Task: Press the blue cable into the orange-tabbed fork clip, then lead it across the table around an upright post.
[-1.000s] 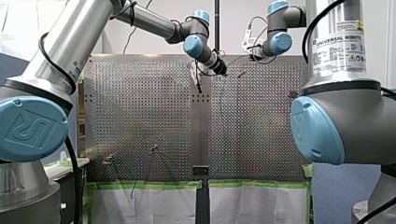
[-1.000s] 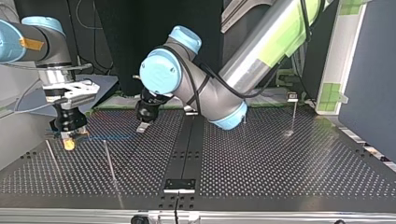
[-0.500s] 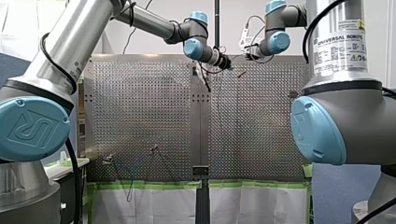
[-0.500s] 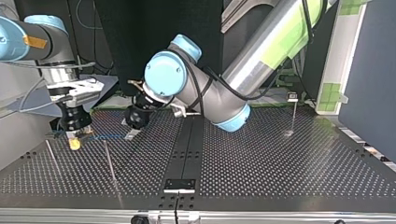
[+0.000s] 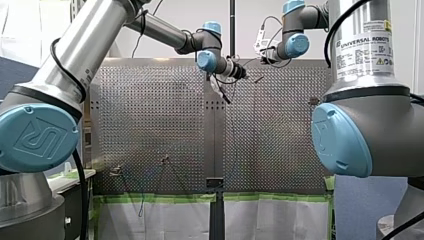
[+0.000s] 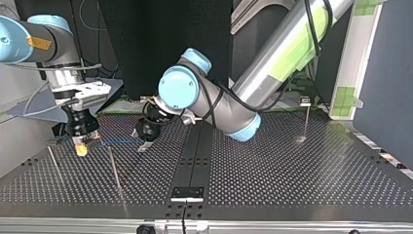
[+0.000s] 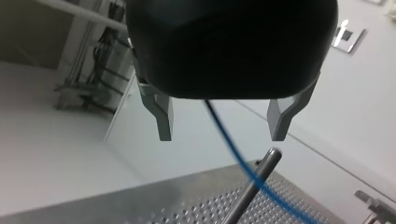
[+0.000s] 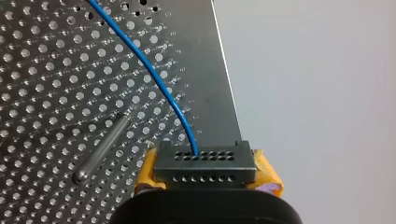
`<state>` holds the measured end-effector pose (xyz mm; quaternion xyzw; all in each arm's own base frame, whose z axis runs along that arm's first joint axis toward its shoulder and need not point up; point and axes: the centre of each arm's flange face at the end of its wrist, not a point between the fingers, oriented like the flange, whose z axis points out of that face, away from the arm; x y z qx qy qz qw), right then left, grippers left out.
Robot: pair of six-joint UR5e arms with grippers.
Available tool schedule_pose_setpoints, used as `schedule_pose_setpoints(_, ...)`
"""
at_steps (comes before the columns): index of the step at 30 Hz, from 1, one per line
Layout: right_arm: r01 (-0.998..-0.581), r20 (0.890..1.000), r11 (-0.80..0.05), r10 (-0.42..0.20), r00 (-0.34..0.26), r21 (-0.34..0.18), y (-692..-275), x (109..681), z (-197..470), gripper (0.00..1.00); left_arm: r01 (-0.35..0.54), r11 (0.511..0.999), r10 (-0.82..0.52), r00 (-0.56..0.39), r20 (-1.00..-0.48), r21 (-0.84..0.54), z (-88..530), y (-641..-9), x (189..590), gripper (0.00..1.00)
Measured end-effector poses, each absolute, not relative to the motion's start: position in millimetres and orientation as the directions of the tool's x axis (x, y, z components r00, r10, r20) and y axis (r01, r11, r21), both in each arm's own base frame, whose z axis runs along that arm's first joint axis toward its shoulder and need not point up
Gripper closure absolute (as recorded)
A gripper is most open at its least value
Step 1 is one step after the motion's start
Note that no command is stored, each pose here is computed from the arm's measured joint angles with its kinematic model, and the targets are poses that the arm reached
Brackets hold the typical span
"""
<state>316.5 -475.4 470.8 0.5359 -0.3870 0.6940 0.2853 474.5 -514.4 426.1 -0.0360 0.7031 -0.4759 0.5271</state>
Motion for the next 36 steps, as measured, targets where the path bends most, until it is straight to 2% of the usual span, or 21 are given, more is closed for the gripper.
schedule_pose_setpoints(3, -0.809, 0.965, -0.540, -0.020, -0.263, -0.231, -475, 318, 471, 1.00, 0.426, 0.542, -0.570, -0.447, -0.690, -0.724, 425, -509, 479, 0.00)
schedule_pose_setpoints(7, -0.808, 0.965, -0.542, -0.019, -0.262, -0.231, -474, 319, 471, 1.00, 0.415, 0.553, -0.573, -0.440, -0.691, -0.722, 424, -505, 483, 0.00)
schedule_pose_setpoints(13, -0.807, 0.965, -0.544, -0.020, -0.262, -0.230, -473, 320, 471, 1.00, 0.420, 0.590, -0.552, -0.415, -0.724, -0.690, 423, -502, 484, 0.00)
schedule_pose_setpoints(14, -0.807, 0.965, -0.544, -0.020, -0.262, -0.230, -473, 320, 471, 1.00, 0.425, 0.597, -0.544, -0.410, -0.732, -0.681, 423, -503, 483, 0.05)
schedule_pose_setpoints(15, -0.807, 0.965, -0.545, -0.020, -0.262, -0.230, -473, 321, 471, 1.00, 0.429, 0.601, -0.538, -0.406, -0.739, -0.674, 424, -503, 483, 0.05)
schedule_pose_setpoints(16, -0.806, 0.965, -0.545, -0.020, -0.262, -0.230, -472, 321, 471, 1.00, 0.433, 0.606, -0.533, -0.402, -0.745, -0.667, 424, -504, 482, 0.17)
schedule_pose_setpoints(17, -0.806, 0.965, -0.546, -0.020, -0.262, -0.230, -472, 321, 471, 1.00, 0.439, 0.613, -0.524, -0.397, -0.753, -0.657, 424, -505, 481, 0.36)
schedule_pose_setpoints(18, -0.806, 0.965, -0.546, -0.020, -0.262, -0.230, -472, 321, 471, 1.00, 0.443, 0.617, -0.518, -0.393, -0.760, -0.650, 424, -505, 480, 0.36)
schedule_pose_setpoints(19, -0.805, 0.965, -0.547, -0.020, -0.262, -0.230, -472, 322, 471, 1.00, 0.447, 0.622, -0.512, -0.390, -0.766, -0.643, 424, -506, 480, 0.56)
schedule_pose_setpoints(20, -0.805, 0.965, -0.547, -0.020, -0.262, -0.230, -472, 322, 471, 1.00, 0.451, 0.628, -0.504, -0.385, -0.773, -0.634, 423, -506, 479, 0.71)
schedule_pose_setpoints(21, -0.805, 0.965, -0.548, -0.021, -0.262, -0.230, -471, 322, 471, 1.00, 0.454, 0.633, -0.498, -0.381, -0.779, -0.627, 424, -507, 479, 0.71)
schedule_pose_setpoints(22, -0.804, 0.965, -0.548, -0.021, -0.262, -0.230, -471, 323, 471, 1.00, 0.457, 0.637, -0.493, -0.376, -0.784, -0.620, 424, -507, 478, 0.88)
schedule_pose_setpoints(23, -0.804, 0.965, -0.549, -0.021, -0.262, -0.230, -471, 323, 471, 1.00, 0.461, 0.643, -0.486, -0.370, -0.791, -0.611, 424, -507, 478, 1.00)
schedule_pose_setpoints(28, -0.801, 0.965, -0.552, -0.022, -0.261, -0.230, -469, 325, 471, 1.00, 0.475, 0.668, -0.456, -0.346, -0.820, -0.572, 424, -509, 476, 1.00)
schedule_pose_setpoints(36, -0.798, 0.965, -0.557, -0.025, -0.261, -0.230, -467, 328, 472, 1.00, 0.453, 0.740, -0.406, -0.288, -0.867, -0.497, 423, -503, 478, 1.00)
